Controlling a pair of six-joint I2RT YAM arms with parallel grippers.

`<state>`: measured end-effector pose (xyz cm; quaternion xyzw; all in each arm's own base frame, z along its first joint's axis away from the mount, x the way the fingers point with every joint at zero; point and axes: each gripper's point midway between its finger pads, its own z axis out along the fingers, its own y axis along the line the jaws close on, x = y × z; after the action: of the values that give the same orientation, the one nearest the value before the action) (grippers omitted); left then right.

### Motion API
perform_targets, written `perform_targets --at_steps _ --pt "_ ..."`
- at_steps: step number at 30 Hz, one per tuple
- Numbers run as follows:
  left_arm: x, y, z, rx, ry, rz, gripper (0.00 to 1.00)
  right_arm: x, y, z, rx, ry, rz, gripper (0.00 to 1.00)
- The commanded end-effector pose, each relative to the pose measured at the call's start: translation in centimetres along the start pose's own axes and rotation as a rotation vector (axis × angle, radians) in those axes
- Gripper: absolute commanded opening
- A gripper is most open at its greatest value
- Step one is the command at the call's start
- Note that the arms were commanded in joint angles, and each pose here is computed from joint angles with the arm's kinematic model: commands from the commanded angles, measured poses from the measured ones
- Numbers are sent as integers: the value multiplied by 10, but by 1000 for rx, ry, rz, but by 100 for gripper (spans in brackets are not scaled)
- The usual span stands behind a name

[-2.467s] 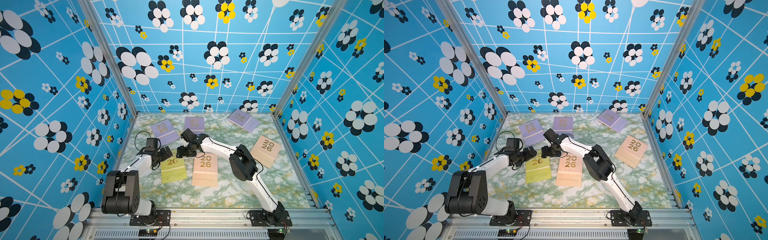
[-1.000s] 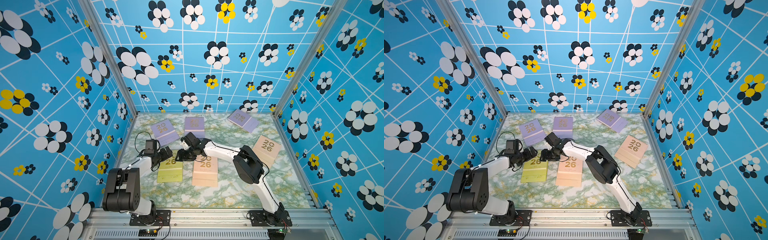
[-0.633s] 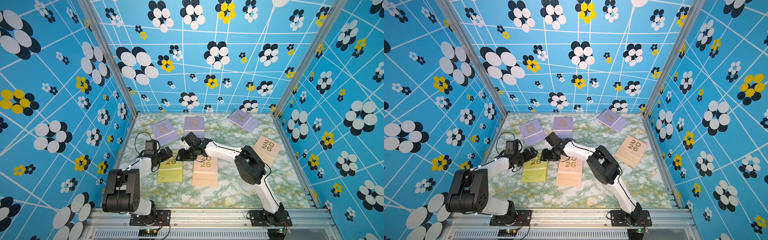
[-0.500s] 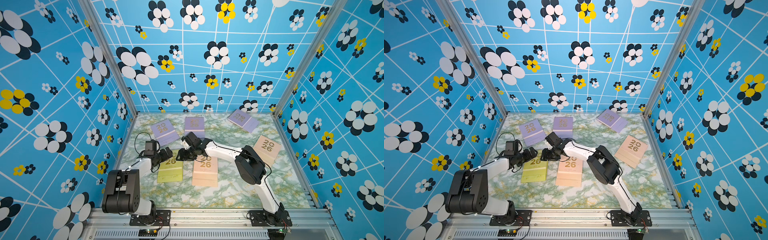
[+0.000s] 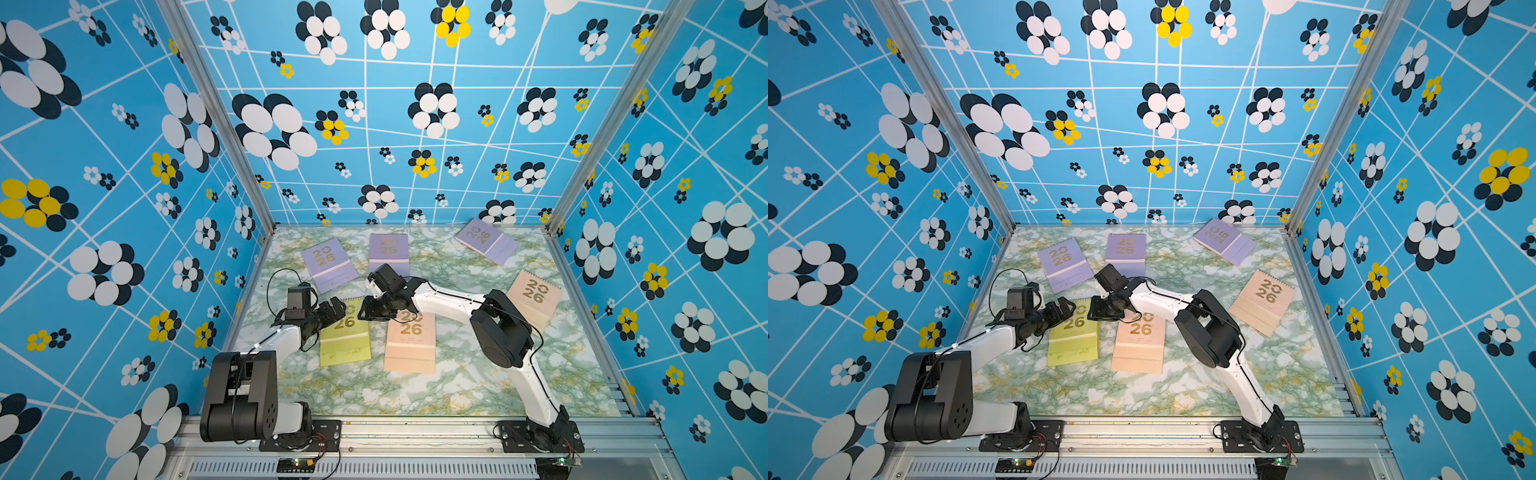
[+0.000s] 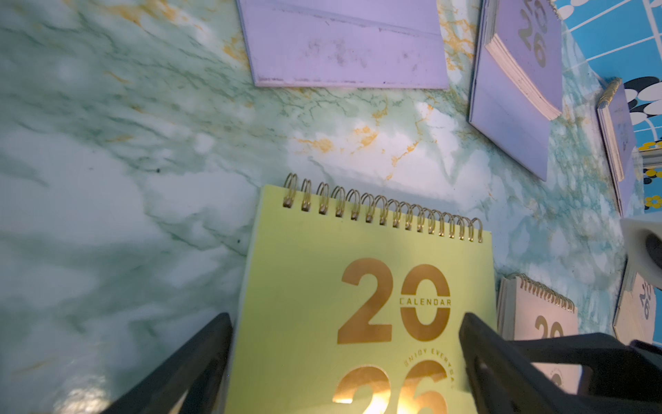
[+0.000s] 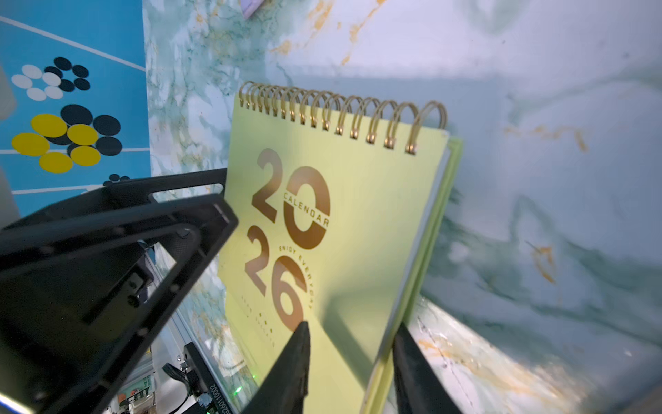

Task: Stack the calendars
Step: Pick up the calendar at the center of the board.

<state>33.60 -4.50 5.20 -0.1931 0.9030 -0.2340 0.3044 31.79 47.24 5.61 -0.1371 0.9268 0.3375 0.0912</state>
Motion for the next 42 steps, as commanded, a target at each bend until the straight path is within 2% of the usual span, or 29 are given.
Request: perform_targets --at_steps 1,9,14,29,42 --pt "0 -41 -10 197 -1 28 100 -16 54 -23 -154 -79 -75 36" --pt "-7 -47 -19 259 -49 26 100 -23 49 -27 -176 -102 -44 23" --pt "-9 -50 -21 291 -62 20 100 -24 51 -27 -199 -100 -37 19" --pt "-19 -72 -33 423 -120 36 100 -23 61 -29 -257 -92 -33 20" --pt "-21 -80 -38 474 -136 36 100 -25 63 -30 -264 -96 -30 20"
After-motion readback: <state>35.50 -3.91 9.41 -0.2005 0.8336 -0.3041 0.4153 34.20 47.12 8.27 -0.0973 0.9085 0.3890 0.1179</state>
